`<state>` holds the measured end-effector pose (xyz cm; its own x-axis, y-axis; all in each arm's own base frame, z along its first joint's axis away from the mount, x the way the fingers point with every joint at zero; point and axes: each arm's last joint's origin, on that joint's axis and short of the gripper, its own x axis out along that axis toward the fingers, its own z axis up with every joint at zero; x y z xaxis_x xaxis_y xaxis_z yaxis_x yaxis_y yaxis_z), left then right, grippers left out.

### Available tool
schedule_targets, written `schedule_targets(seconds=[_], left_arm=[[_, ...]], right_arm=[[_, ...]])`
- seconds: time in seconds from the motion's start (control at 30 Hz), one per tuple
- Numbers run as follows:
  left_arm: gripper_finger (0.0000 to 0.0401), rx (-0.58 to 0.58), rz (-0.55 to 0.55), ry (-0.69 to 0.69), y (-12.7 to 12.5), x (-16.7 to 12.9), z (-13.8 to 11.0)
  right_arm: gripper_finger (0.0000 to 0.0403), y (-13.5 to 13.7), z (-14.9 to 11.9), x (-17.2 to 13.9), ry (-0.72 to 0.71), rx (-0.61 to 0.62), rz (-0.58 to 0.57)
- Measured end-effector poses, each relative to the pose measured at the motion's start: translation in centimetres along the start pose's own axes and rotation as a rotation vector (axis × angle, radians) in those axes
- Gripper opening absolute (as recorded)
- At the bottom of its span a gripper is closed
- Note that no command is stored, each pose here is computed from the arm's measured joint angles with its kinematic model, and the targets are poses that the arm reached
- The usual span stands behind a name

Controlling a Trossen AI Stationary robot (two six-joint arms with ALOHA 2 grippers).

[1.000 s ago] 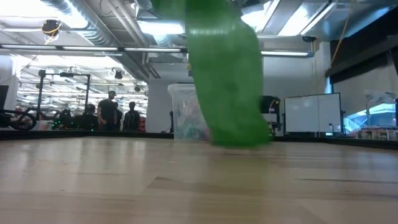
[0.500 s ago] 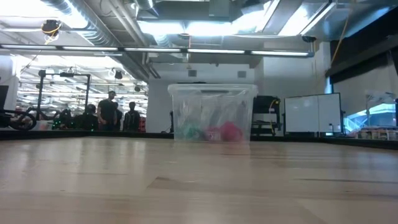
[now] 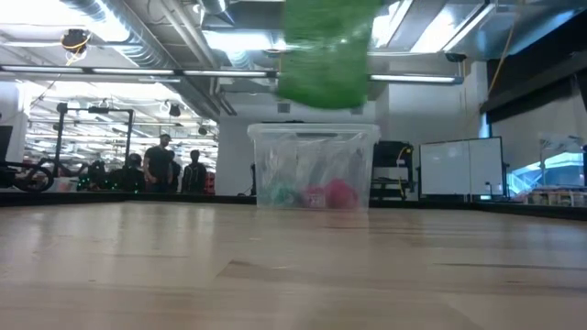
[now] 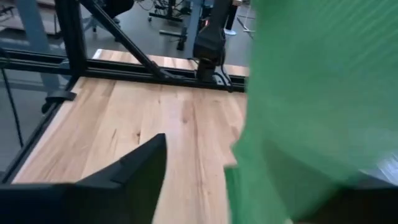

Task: Roll bandage
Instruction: Roll the green bandage

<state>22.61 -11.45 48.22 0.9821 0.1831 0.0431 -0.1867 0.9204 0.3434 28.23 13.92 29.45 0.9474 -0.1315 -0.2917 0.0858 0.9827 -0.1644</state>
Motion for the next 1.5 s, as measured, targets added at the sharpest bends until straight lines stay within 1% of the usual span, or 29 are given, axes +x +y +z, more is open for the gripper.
schedule_targets(seconds=[0.1,0.2,0.3,0.33,0.37,0.5,0.57,0.6,0.73,0.83,0.9,1.0,1.13,1.23,1.37,1.43,1.5], left_arm=[[0.0002,0.002,-0.001,0.003,-0.1,0.0,-0.1],[0.0002,-0.009,-0.007,0.001,-0.1,0.0,-0.1],[0.0002,-0.009,-0.016,-0.003,-0.1,0.0,-0.1],[0.0002,-0.009,-0.016,-0.002,-0.1,0.0,-0.1],[0.0002,-0.008,-0.017,-0.002,-0.2,0.0,-0.1],[0.0002,0.010,-0.039,0.012,-0.5,-0.2,-0.2],[0.0002,0.017,-0.064,0.018,-0.8,-0.4,-0.3],[0.0002,0.018,-0.081,0.026,-1.0,-0.6,-0.4],[0.0002,0.045,-0.150,0.071,-2.0,-1.6,-0.8],[0.0002,0.059,-0.188,0.070,-2.6,-2.2,-0.7],[0.0002,0.064,-0.227,0.042,-2.9,-2.5,-0.4],[0.0002,0.059,-0.311,-0.033,-3.3,-2.9,0.3],[0.0002,0.060,-0.416,-0.171,-3.6,-3.3,1.4],[0.0002,0.071,-0.489,-0.255,-3.6,-3.4,1.8],[0.0002,0.093,-0.506,-0.279,-3.6,-3.5,1.9],[0.0002,0.096,-0.497,-0.275,-3.5,-3.3,1.9],[0.0002,0.089,-0.464,-0.255,-3.2,-2.9,1.7]], right_arm=[[0.0215,-0.2,0.3,-0.4,-0.009,0.006,0.012],[0.0136,-0.2,0.5,-0.3,-0.031,0.022,0.009],[0.0045,-0.1,0.1,0.3,-0.049,0.017,0.017],[0.0023,0.0,-0.4,0.4,-0.037,0.004,0.022],[0.0013,0.1,-0.8,0.5,-0.021,-0.008,0.025],[0.0019,-0.2,-2.6,0.5,0.012,0.023,-0.044],[0.0009,-0.4,-3.2,0.2,0.024,0.032,-0.054],[0.0006,-0.5,-3.4,-0.1,0.021,0.045,-0.045],[0.0012,-0.9,-3.6,-1.0,0.011,0.111,0.082],[0.0006,-1.2,-5.1,-1.3,0.065,0.127,0.085],[0.0004,-1.7,-6.5,-1.0,0.109,0.145,0.030],[0.0010,-2.7,-8.5,-0.6,0.164,0.205,-0.056],[0.0008,-3.8,-9.9,-0.1,0.201,0.271,-0.098],[0.0004,-4.6,-10.6,0.3,0.229,0.286,-0.106],[0.0012,-5.1,-11.2,0.5,0.253,0.317,-0.098],[0.0017,-5.2,-11.2,0.5,0.252,0.352,-0.091],[0.0027,-5.1,-11.0,0.6,0.249,0.363,-0.089]])
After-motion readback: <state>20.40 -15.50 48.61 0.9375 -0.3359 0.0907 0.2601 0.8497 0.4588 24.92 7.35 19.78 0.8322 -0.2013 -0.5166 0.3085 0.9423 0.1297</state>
